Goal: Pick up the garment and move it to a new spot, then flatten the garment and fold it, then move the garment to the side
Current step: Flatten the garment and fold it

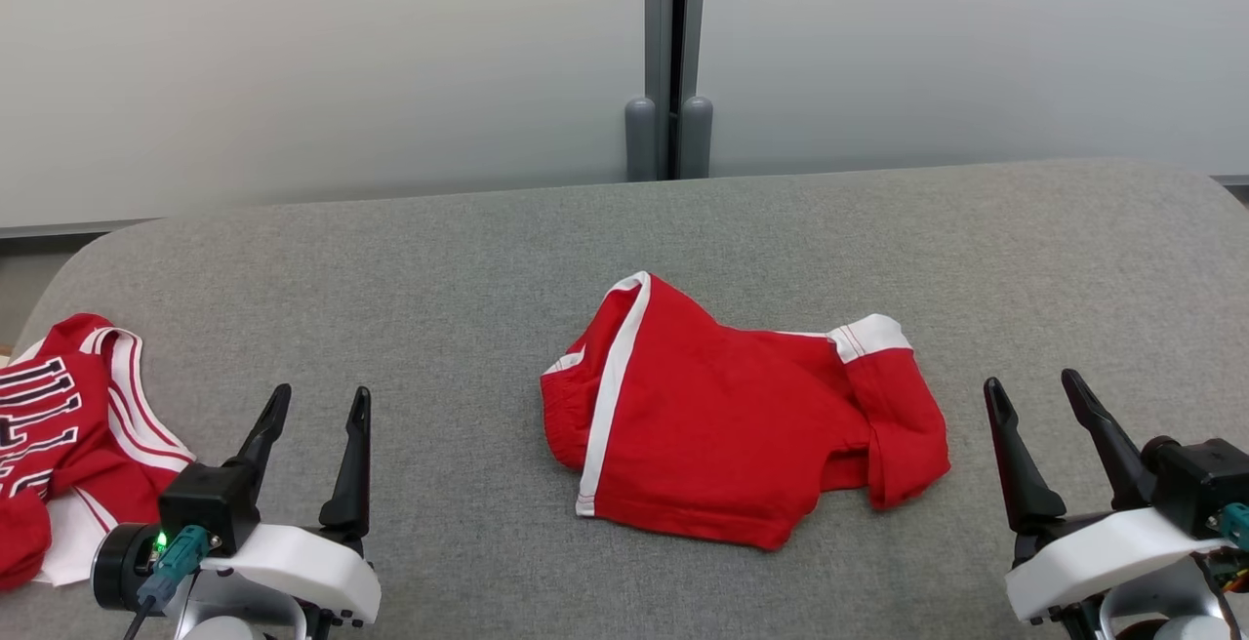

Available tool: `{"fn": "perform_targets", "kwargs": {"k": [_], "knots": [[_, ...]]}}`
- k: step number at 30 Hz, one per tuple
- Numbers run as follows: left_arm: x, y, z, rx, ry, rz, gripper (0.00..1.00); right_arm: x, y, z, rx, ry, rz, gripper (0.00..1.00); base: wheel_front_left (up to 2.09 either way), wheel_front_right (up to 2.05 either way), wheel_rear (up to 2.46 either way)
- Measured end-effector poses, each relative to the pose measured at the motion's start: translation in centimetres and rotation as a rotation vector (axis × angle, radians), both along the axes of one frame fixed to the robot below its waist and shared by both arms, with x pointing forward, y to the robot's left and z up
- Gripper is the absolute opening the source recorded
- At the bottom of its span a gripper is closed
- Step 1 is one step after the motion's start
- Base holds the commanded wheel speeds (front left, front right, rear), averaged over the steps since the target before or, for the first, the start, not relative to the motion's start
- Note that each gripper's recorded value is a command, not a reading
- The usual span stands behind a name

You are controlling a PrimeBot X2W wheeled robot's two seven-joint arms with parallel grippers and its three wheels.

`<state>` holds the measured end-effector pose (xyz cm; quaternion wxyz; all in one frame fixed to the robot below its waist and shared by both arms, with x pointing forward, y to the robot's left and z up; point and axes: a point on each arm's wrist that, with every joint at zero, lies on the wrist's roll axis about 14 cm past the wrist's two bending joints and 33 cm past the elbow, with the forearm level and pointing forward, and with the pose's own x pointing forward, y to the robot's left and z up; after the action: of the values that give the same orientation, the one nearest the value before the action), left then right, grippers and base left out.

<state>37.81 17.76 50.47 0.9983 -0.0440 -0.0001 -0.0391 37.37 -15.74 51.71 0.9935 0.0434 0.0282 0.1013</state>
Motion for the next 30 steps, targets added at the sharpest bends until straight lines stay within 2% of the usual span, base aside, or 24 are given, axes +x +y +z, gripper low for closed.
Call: {"fn": "perform_targets", "kwargs": {"k": [17, 21, 26, 30], "knots": [[0.0, 0.1, -0.5, -0.005, 0.020, 0.007, 1.00, 0.4, 0.9, -0.6, -0.001, 0.024, 0.027, 1.00, 0.00, 0.00, 0.00], [0.8, 0.0, 0.0, -0.010, 0.005, 0.011, 1.00, 0.2, 4.9, -2.3, -0.008, 0.091, 0.151, 1.00, 0.00, 0.00, 0.00], [2.0, -0.5, 0.4, -0.017, -0.014, 0.009, 1.00, -1.5, 10.2, -6.8, -0.032, 0.240, 0.341, 1.00, 0.00, 0.00, 0.00], [2.9, -0.4, 0.1, -0.015, -0.016, 0.016, 1.00, -2.7, 12.1, -10.7, -0.087, 0.355, 0.446, 1.00, 0.00, 0.00, 0.00]]}}
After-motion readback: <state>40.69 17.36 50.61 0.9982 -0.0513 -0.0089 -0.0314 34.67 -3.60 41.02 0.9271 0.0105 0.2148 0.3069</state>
